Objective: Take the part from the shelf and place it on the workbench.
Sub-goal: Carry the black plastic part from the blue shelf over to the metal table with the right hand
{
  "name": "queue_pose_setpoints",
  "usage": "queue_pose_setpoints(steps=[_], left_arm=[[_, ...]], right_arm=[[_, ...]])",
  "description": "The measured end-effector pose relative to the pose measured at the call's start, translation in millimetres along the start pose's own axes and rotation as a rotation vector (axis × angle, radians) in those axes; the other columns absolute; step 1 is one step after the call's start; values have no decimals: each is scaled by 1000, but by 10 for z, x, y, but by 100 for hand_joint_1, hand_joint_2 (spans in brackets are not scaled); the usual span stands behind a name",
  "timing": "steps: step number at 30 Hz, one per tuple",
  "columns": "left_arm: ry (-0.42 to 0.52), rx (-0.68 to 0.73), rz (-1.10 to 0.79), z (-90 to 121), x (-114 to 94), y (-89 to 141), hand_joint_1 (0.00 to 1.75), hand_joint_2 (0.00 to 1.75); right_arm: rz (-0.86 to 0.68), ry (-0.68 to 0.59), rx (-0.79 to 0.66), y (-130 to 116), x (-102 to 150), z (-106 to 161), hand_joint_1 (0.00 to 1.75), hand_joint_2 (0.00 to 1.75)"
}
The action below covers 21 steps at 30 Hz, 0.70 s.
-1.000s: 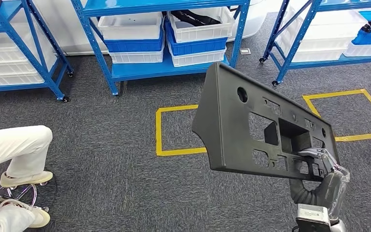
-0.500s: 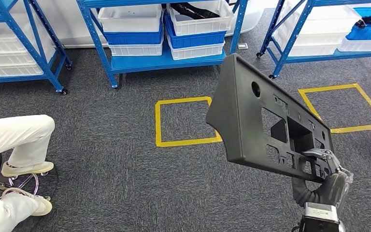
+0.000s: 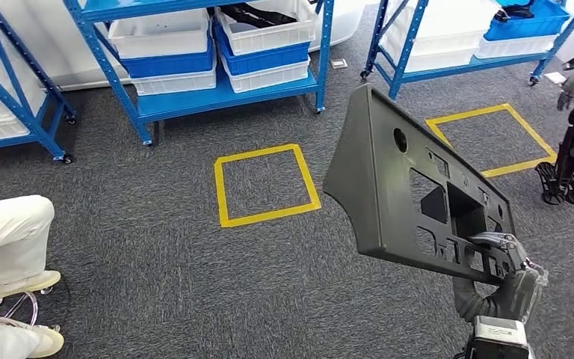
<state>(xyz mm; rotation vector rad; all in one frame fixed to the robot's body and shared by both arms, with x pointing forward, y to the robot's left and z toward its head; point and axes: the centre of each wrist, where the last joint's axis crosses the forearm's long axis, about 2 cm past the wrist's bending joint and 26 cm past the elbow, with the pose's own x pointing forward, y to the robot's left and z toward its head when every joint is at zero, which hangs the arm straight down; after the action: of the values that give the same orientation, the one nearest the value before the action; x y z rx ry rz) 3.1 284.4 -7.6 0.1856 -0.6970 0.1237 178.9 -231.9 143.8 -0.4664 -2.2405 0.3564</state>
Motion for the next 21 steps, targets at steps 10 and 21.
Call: queue_pose_setpoints(steps=[10, 21], left_arm=[[27, 48, 31, 57, -22, 3, 0, 175], [12, 63, 52, 94, 37, -74, 0, 175]], right_arm=[[-11, 20, 8, 18, -34, -16, 175, 175], [41, 9, 1, -15, -79, -178, 175, 175]])
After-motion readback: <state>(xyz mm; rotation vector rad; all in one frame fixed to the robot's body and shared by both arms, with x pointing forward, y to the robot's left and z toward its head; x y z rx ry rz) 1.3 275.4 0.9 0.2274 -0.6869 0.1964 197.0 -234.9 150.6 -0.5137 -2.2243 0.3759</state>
